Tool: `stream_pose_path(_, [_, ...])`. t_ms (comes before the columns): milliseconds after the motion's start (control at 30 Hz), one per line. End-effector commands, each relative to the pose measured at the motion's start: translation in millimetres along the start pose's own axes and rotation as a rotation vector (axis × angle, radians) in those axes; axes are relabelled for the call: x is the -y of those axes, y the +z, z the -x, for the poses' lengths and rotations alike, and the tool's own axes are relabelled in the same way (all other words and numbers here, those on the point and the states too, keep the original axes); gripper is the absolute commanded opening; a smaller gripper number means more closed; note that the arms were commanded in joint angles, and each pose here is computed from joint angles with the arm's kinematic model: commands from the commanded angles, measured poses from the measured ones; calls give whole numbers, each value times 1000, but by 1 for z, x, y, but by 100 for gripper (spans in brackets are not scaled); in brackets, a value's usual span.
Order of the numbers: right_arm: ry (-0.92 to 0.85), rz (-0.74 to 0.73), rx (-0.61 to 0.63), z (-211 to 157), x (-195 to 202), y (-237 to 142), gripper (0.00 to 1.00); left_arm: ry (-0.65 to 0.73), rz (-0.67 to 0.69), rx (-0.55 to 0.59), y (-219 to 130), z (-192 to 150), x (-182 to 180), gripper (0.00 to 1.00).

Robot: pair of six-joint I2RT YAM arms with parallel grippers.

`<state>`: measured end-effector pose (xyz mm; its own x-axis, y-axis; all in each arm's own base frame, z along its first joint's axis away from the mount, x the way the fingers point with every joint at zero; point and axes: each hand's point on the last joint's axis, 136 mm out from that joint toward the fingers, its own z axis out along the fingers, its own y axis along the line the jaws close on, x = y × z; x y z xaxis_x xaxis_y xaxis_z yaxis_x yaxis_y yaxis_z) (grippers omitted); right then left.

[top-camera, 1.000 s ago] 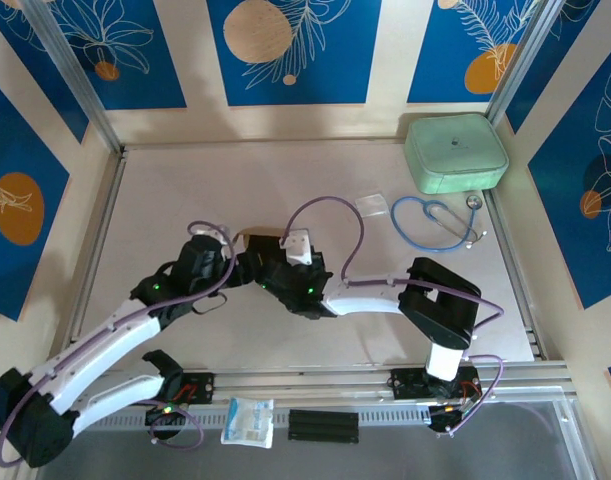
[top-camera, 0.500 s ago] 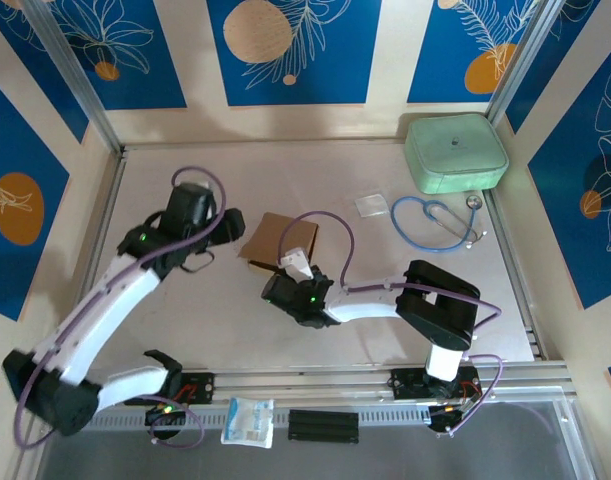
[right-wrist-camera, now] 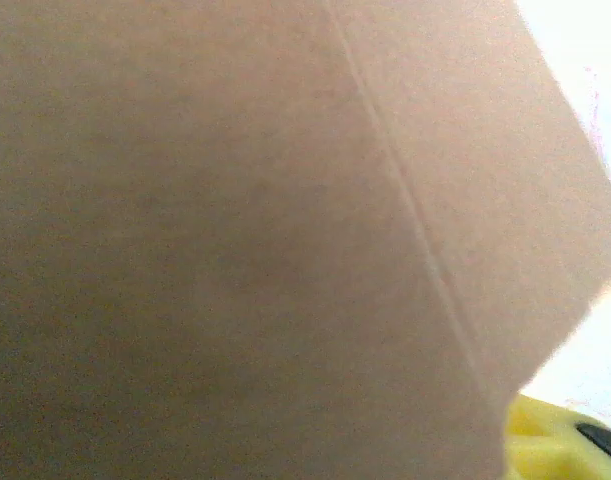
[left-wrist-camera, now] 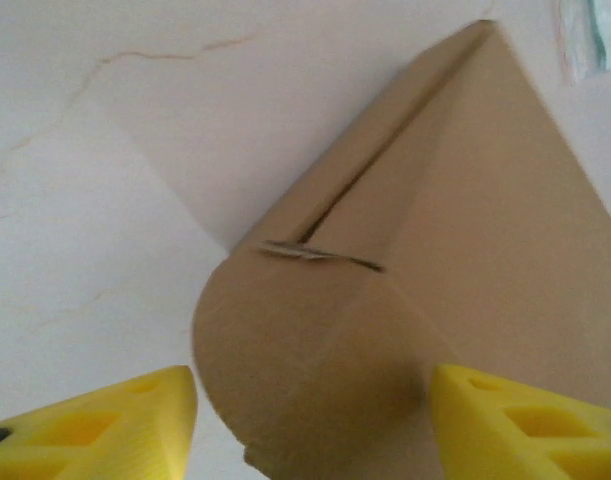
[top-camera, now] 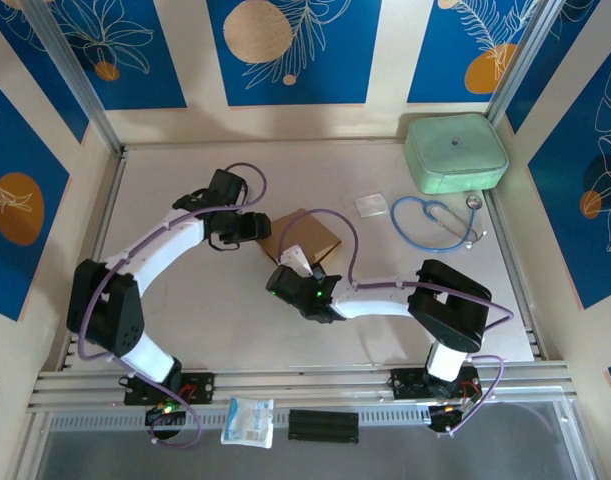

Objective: Fold the paper box

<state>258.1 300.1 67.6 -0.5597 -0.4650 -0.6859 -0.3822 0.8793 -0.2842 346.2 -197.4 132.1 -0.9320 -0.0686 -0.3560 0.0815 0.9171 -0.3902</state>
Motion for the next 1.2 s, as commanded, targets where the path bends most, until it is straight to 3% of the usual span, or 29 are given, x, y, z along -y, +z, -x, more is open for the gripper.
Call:
stream_pose_path(0, [-10,91,-33,-6,-7,-9,61,14,-82,-6,8,5,12,59])
stream_pose_path(267, [21,234,-43,-5,-13,-32,82,-4,-41,-16,18,1,1,52])
stream_pose_path(333, [27,276,-37,-3,-15,-41,99,-10,-40,-17,20,0,0,51])
stream_pose_path(567, [80,471,10,12,-15,-83,99,-15,-37,-18,22,0,-1,50])
stream_pose_path(767, [324,550,34,40,14,-113,99,-10,-35,-27,24,-4,-1,49])
stream_pose_path(833, [533,519,-37,43,36,-105,99,-11,-34,-33,26,-7,-3,49])
stream_pose_path(933, [880,406,-320,21,67,-79,97,-11,-31,-40,28,-12,-5,49])
stream_pose_path(1000, [967,349,-459,13,71,-67,97,-12,-29,-48,30,-16,-6,49])
stream_pose_path(1167, [1151,323,-562,1,61,-37,99,-15,-41,-70,35,-27,-3,49])
